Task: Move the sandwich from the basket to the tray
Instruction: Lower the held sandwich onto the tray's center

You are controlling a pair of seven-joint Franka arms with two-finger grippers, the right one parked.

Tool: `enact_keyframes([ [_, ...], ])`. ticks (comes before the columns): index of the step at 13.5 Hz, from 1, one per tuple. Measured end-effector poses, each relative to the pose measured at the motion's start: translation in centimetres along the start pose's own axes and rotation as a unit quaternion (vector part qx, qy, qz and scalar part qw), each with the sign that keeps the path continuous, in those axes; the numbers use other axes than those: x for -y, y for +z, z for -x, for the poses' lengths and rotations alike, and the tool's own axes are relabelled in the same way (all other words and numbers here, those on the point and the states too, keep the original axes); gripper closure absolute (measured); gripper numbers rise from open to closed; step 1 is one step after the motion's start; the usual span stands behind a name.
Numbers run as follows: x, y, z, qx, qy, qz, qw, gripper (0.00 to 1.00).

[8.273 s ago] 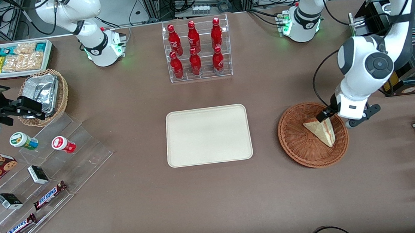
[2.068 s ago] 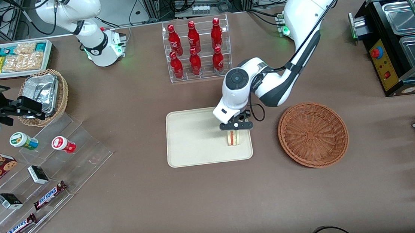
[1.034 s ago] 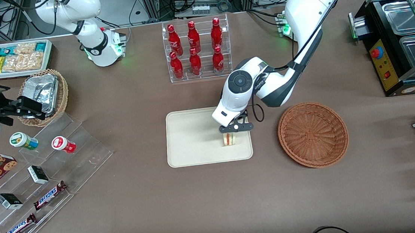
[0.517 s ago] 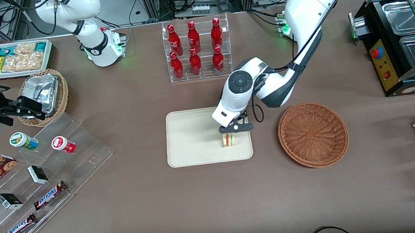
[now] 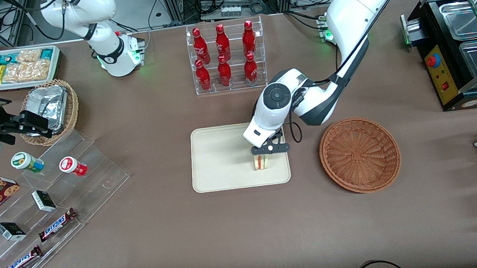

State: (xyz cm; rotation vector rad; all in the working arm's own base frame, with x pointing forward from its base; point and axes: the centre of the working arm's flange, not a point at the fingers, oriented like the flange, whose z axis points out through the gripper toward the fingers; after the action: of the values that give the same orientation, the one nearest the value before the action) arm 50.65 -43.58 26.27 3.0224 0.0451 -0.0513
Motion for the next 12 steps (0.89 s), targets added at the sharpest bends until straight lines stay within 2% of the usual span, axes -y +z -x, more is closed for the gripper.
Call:
enact_keyframes([
  [1, 0.0, 0.02, 0.0, 0.0, 0.0, 0.0, 1.0, 0.83],
  [2, 0.0, 0.01, 0.0, 0.0, 0.001, 0.0, 1.0, 0.76],
  [10, -0.09, -0.23, -0.16, -0.003, 0.0, 0.002, 1.0, 0.0],
  [12, -0.17, -0.82, -0.37, -0.007, -0.002, 0.004, 1.0, 0.0],
])
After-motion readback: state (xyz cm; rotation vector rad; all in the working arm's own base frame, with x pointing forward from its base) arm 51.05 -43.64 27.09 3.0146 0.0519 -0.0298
